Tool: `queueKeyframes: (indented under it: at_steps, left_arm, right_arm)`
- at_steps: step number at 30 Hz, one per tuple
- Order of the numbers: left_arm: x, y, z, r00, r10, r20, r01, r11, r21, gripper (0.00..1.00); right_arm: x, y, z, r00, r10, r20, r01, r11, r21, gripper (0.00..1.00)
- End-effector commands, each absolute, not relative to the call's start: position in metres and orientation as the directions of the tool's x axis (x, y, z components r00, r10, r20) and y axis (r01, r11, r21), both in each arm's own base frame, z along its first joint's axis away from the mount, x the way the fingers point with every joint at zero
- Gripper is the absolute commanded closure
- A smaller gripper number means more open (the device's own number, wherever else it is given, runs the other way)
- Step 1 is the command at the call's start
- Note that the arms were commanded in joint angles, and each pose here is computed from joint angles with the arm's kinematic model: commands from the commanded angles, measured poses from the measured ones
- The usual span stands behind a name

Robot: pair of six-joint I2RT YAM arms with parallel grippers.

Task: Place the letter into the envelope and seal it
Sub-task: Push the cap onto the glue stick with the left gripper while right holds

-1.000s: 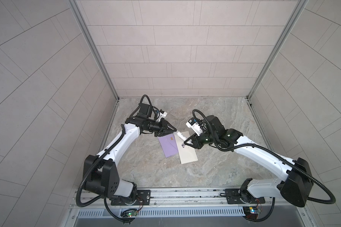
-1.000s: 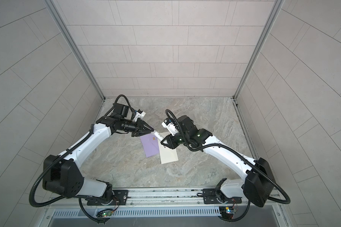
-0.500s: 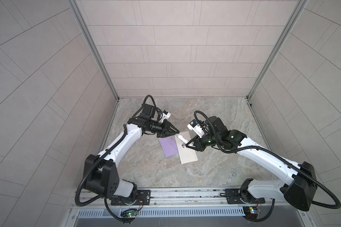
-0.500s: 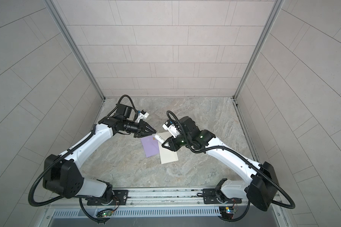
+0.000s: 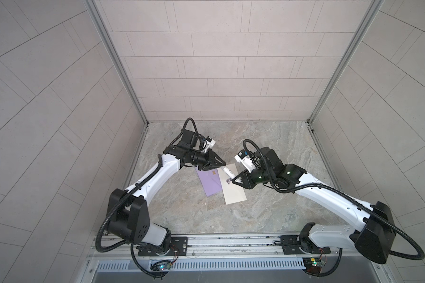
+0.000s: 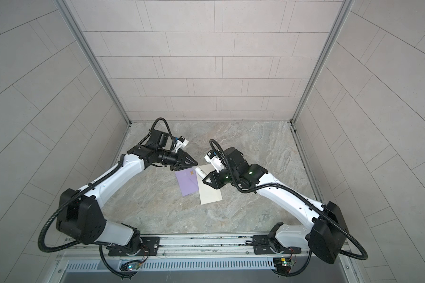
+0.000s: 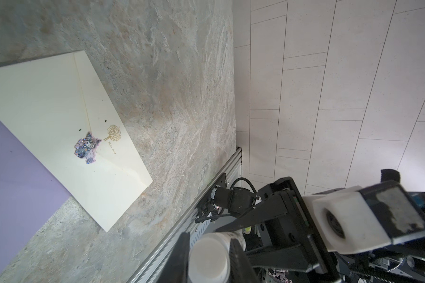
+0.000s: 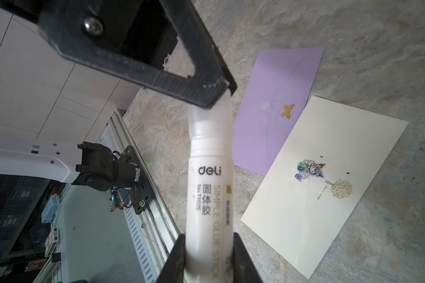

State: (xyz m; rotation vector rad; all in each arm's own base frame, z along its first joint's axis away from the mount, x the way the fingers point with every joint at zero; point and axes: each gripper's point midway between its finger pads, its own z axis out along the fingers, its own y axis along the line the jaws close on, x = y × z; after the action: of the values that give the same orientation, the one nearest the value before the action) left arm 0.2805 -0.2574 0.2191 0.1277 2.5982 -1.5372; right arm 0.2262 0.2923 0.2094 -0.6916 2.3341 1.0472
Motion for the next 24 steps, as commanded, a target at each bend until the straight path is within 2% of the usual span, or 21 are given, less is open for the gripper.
queueKeyframes:
  at_steps: [1,24]
  left_arm:
    - [0.254,-0.281,0.212,-0.992,0.103,-0.075,0.112,0.431,-0.895,0.84]
    - [0.248,-0.293,0.202,-0.992,0.124,-0.039,0.089,0.435,-0.896,0.84]
  right_arm:
    - [0.252,0.312,0.249,-0.646,-0.135,-0.752,-0.686,0.535,0.493,1.0]
    - [0.288,0.308,0.253,-0.632,-0.037,-0.774,-0.61,0.641,0.466,1.0]
